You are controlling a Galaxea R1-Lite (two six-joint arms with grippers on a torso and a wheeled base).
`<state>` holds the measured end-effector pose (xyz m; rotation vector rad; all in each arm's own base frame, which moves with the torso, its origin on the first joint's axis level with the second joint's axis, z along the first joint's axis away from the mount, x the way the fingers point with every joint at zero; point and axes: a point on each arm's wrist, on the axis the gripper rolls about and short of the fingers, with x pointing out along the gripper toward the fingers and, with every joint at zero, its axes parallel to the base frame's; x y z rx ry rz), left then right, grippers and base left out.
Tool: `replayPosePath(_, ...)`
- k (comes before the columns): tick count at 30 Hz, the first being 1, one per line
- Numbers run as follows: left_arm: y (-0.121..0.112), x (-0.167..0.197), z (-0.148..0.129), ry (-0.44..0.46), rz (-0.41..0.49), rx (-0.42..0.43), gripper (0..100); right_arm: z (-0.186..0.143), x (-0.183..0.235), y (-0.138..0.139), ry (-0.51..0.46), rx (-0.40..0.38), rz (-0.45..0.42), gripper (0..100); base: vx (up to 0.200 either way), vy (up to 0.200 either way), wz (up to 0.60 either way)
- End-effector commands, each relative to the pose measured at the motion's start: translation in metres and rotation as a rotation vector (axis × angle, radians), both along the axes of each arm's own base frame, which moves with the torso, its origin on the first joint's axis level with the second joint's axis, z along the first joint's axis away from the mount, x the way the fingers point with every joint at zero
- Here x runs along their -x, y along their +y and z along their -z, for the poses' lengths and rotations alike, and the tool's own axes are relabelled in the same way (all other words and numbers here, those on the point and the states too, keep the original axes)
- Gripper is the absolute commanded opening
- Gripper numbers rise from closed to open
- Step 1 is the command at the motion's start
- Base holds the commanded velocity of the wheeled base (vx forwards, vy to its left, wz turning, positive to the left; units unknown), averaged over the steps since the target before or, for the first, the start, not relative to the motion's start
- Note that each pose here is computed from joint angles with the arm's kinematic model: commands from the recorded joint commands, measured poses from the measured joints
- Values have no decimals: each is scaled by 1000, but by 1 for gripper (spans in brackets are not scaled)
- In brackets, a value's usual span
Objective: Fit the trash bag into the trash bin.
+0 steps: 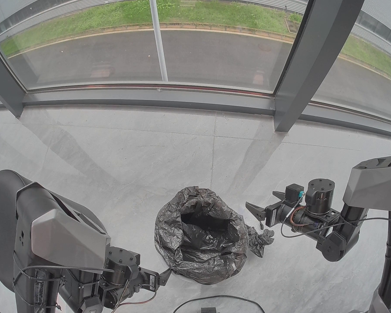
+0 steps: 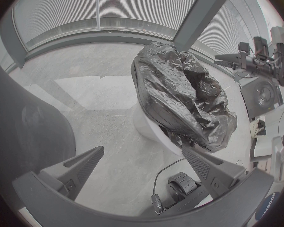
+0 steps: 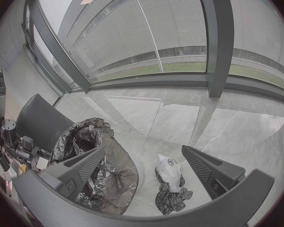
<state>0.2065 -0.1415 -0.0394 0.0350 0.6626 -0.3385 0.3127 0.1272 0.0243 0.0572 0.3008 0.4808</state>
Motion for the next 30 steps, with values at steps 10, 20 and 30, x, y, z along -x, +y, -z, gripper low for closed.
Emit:
replayPosePath(10, 0, -17, -3, -28, -87, 99, 100, 6, 20, 48, 4, 18, -152, 100, 0, 0, 0)
replayPosePath(20, 0, -23, -21, -78, -98, 166, 100, 11, 32, 112, 37, 44, -309, 100, 0, 0, 0)
replayPosePath(30, 1, -24, -25, -91, -101, 177, 100, 35, 11, 145, 48, 95, -281, 100, 0, 0, 0)
